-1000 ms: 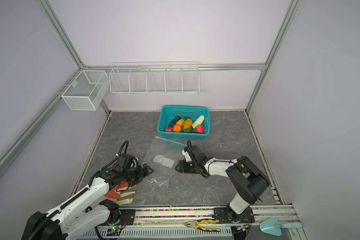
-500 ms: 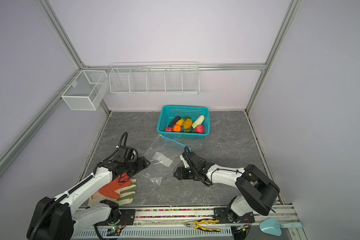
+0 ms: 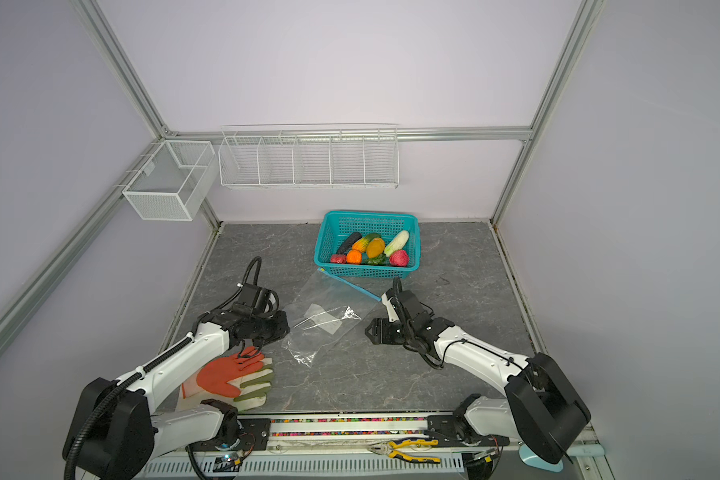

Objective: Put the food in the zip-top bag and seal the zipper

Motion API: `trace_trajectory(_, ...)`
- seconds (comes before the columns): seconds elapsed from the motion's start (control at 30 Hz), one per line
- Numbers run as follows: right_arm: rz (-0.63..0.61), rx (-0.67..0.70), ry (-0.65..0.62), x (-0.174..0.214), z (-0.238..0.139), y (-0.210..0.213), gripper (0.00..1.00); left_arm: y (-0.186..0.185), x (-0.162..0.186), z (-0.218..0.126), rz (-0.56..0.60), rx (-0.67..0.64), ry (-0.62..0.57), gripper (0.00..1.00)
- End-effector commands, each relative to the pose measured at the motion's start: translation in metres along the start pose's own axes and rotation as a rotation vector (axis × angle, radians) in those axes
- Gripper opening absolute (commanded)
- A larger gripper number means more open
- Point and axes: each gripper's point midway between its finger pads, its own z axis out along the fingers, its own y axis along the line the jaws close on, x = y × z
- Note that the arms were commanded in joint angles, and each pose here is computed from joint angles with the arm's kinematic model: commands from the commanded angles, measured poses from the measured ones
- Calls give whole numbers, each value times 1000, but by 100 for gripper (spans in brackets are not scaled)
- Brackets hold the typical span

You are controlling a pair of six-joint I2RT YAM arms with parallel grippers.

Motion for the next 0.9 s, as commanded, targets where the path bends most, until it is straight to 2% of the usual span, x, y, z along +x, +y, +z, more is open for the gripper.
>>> trace_trajectory(0.0,-28,28,-11,-7,-15,-7,71,-17,17,-10,82,58,11,0)
trace_trajectory(0.23,3,52,-29,-24,-24,-26,73,-35,42,-19,180,108,29,0)
trace_trajectory(0.43,42,45,-24,-35,-16,-38,75,-39,57,-12,251,71,71,0)
trace_trajectory(0.53,45,42,5,-39,-5,-42,76,-34,48,-7,268,23,48,0)
trace_trajectory(0.63,56,49,39,-38,7,-49,76,-23,33,-2,285,-85,3,0)
trace_trajectory(0.8,81,29,101,-26,20,-54,76,-20,-2,-6,292,-229,-82,12)
trace_trajectory(0.87,87,30,116,-21,23,-56,75,-28,-17,-10,314,-242,-119,17)
